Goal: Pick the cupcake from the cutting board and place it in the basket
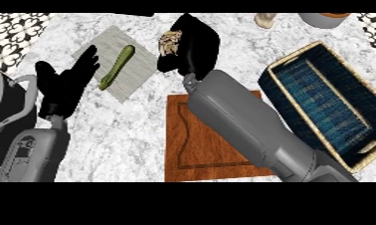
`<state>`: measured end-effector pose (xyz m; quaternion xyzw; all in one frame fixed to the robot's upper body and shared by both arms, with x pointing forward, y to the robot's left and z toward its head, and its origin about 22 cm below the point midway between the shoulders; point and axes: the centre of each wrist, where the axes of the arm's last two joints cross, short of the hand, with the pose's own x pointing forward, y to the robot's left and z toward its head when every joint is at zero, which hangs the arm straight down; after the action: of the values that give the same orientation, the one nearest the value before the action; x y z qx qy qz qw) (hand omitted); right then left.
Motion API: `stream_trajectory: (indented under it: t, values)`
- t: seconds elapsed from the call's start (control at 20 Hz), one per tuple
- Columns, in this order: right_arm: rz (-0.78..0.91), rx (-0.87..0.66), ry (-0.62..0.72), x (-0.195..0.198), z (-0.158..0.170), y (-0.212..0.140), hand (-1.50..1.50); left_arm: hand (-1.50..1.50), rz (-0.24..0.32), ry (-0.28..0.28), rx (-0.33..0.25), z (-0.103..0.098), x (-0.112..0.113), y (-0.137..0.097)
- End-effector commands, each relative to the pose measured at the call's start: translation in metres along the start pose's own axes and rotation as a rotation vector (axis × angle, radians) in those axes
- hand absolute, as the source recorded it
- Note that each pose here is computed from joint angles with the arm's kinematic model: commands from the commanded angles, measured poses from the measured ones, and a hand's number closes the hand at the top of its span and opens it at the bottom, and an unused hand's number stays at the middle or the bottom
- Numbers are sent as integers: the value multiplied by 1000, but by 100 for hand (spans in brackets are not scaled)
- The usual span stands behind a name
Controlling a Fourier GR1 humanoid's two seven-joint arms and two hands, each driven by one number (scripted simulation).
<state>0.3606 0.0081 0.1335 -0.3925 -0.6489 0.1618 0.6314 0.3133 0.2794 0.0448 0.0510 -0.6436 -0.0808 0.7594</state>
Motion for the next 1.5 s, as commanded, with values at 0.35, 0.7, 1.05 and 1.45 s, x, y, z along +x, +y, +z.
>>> stream_trajectory:
  t: [0.35,0.7,1.05,1.45]
  values:
    - [-34,-270,117,92,-9,-33,150,0,5,46,58,4,-16,16]
    - [31,-389,150,137,-33,-63,150,0,21,27,70,7,-14,17]
    - [55,-505,203,164,-56,-97,150,0,30,31,105,8,-16,39]
    - [213,-595,316,132,-92,-97,150,0,11,33,129,15,-24,31]
